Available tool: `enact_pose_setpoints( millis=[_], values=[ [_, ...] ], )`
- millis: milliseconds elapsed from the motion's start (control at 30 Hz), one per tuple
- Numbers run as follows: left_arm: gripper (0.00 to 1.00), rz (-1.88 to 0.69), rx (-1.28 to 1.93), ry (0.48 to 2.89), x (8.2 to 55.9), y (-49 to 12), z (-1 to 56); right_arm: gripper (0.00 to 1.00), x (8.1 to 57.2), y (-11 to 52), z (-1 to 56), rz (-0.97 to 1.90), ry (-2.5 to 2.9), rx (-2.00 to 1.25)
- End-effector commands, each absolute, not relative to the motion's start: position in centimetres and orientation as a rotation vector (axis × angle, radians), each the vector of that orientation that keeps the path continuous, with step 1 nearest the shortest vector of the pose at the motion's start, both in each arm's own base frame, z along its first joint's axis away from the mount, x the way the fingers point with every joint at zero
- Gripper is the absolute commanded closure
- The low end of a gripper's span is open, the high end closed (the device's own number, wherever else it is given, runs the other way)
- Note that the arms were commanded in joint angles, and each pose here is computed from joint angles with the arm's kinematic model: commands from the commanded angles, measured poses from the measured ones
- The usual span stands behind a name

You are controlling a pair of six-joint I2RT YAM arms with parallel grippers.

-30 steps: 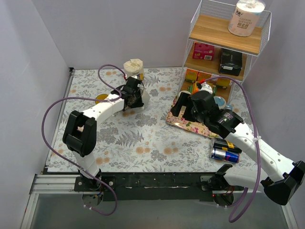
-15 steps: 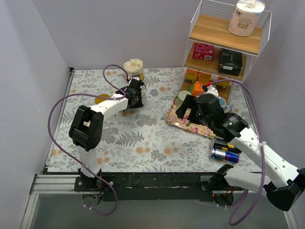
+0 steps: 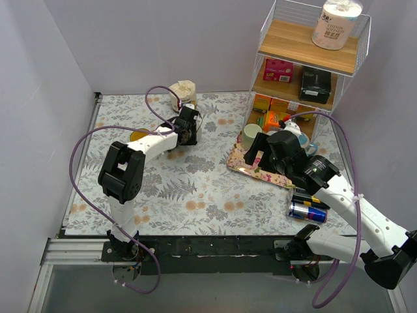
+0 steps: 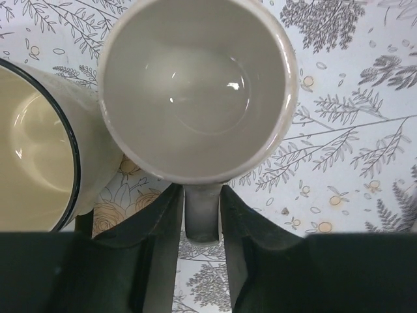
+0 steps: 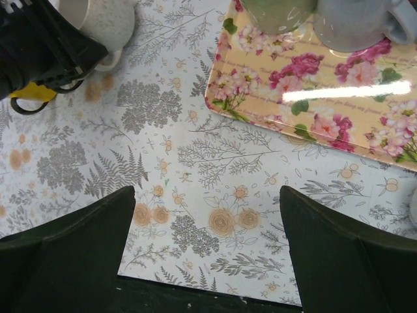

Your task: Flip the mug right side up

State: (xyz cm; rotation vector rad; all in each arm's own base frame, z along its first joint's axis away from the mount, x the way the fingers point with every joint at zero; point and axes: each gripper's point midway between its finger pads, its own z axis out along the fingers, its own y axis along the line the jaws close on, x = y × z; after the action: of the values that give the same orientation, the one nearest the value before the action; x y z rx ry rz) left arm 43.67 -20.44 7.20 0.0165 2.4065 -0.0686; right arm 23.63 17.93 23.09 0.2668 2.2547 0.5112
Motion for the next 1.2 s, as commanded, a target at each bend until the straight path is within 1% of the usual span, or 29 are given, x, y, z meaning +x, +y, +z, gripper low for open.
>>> enact_pose_setpoints(
  millis=[0,67,100,167,267,300,400,433,500,533,633,800,833,933,967,1067,1167],
  values=[
    [0.66,-0.099,0.007,2.309,45.6,-21.0,11.2,0.01,24.1,16.8,23.4,0.438,2.255,0.293],
    [0.62,-0.108,0.016,2.307,45.6,-21.3,11.6,0.01,24.0,16.8,22.8,0.418,2.280,0.292],
    [0.59,-0.109,0.019,2.308,45.6,-21.3,11.9,0.01,23.9,16.8,22.7,0.419,2.288,0.293],
    [0.57,-0.117,0.030,2.310,45.7,-21.6,12.1,0.01,23.8,16.8,22.4,0.414,2.302,0.298],
    [0.48,-0.125,0.036,2.305,45.7,-21.8,12.9,0.02,23.7,16.9,22.1,0.412,2.314,0.295],
    [0.41,-0.129,0.034,2.296,45.7,-21.7,13.4,0.02,23.8,16.8,22.0,0.402,2.313,0.290],
    [0.33,-0.172,0.019,2.255,45.5,-22.0,15.6,0.01,24.0,16.0,22.0,0.357,2.308,0.291],
    [0.26,-0.182,0.014,2.245,45.4,-21.9,16.2,0.02,24.2,15.6,22.0,0.340,2.304,0.291],
    [0.19,-0.226,0.015,2.212,45.0,-22.2,18.2,0.02,24.6,14.9,22.0,0.291,2.296,0.250],
    [0.11,-0.248,0.018,2.201,44.7,-22.3,18.9,0.01,25.0,14.3,21.9,0.265,2.293,0.257],
    [0.02,-0.341,0.040,2.154,43.7,-22.9,21.8,0.02,26.3,12.7,21.4,0.192,2.300,0.185],
    [0.02,-0.460,0.053,2.071,41.8,-23.2,25.7,0.04,29.1,10.8,19.6,0.097,2.326,0.005],
    [0.02,-0.498,0.061,2.036,41.1,-23.2,27.3,0.04,29.9,10.3,19.8,0.054,2.299,-0.040],
    [0.02,-0.564,0.085,1.995,39.6,-23.5,29.2,0.04,31.1,9.4,19.0,-0.011,2.267,-0.130],
    [0.02,-0.597,0.101,1.990,39.2,-23.7,29.6,0.04,32.2,9.7,19.5,-0.010,2.209,-0.190],
    [0.02,-0.678,0.144,1.980,37.8,-24.5,30.3,0.04,33.2,9.2,18.1,-0.029,2.192,-0.252],
    [0.02,-0.702,0.147,1.987,37.1,-24.5,30.2,0.04,34.0,8.8,16.3,-0.005,2.224,-0.283]
  ],
)
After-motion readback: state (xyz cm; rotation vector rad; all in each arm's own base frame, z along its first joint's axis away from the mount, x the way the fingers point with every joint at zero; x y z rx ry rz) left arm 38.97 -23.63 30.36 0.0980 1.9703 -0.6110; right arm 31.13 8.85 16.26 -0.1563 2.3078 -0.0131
